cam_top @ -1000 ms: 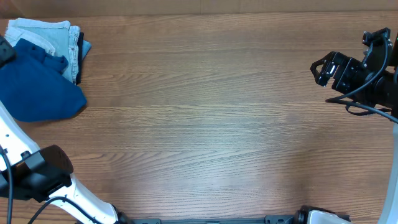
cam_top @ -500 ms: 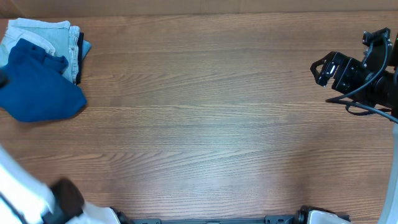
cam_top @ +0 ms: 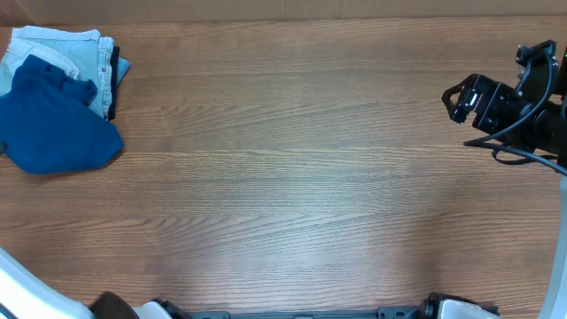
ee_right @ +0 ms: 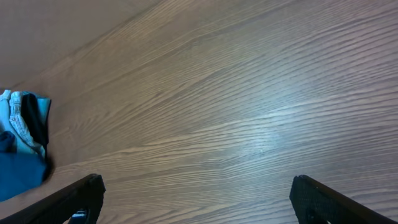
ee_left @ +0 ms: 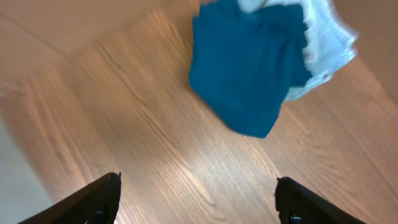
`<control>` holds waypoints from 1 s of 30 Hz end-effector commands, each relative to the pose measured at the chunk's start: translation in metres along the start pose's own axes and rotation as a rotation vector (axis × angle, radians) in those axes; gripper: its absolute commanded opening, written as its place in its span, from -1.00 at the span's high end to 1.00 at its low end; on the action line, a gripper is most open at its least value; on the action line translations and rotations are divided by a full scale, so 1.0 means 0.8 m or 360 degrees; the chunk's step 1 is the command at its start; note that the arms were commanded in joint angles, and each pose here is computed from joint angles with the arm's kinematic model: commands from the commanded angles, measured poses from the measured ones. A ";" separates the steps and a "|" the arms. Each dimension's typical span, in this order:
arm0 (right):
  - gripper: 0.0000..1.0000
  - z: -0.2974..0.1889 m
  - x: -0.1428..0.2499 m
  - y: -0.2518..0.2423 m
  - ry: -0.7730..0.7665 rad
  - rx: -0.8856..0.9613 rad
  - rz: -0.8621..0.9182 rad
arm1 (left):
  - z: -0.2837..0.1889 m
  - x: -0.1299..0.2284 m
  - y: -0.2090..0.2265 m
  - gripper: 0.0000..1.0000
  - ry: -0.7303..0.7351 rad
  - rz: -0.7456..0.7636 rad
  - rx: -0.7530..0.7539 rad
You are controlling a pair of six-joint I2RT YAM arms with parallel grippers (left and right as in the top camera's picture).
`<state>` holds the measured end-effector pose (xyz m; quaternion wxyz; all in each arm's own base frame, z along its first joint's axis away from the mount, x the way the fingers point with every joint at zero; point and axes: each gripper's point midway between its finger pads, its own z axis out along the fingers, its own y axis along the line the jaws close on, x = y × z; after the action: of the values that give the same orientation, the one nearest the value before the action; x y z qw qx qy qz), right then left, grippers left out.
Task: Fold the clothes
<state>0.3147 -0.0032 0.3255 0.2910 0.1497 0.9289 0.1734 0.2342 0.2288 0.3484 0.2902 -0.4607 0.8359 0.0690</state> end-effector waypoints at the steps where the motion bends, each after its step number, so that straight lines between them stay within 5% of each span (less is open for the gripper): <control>1: -1.00 -0.009 -0.007 0.006 -0.0043 -0.0017 -0.0022 | 0.057 0.014 0.000 -0.68 0.0167 0.0047 0.0358; 7: -1.00 -0.009 -0.007 0.006 -0.0046 -0.0017 -0.0024 | 0.161 0.032 0.053 -0.65 0.0389 -0.0107 0.0439; 16: -1.00 -0.009 -0.007 0.006 -0.0043 -0.0017 -0.0022 | 0.259 0.055 0.060 -0.62 0.0610 -0.0147 0.0710; 25: -1.00 -0.009 -0.006 0.005 -0.0042 -0.0016 -0.0022 | 0.290 0.015 0.059 -0.79 0.0337 0.0088 0.0793; 30: -1.00 -0.009 -0.007 0.003 -0.0049 0.0001 -0.0023 | 0.289 0.012 0.028 -1.00 0.0226 0.0340 0.1038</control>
<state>0.3146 -0.0033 0.3254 0.2908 0.1500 0.9289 0.1731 0.2916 0.3384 0.1474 0.3110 -0.3491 0.8673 -0.1711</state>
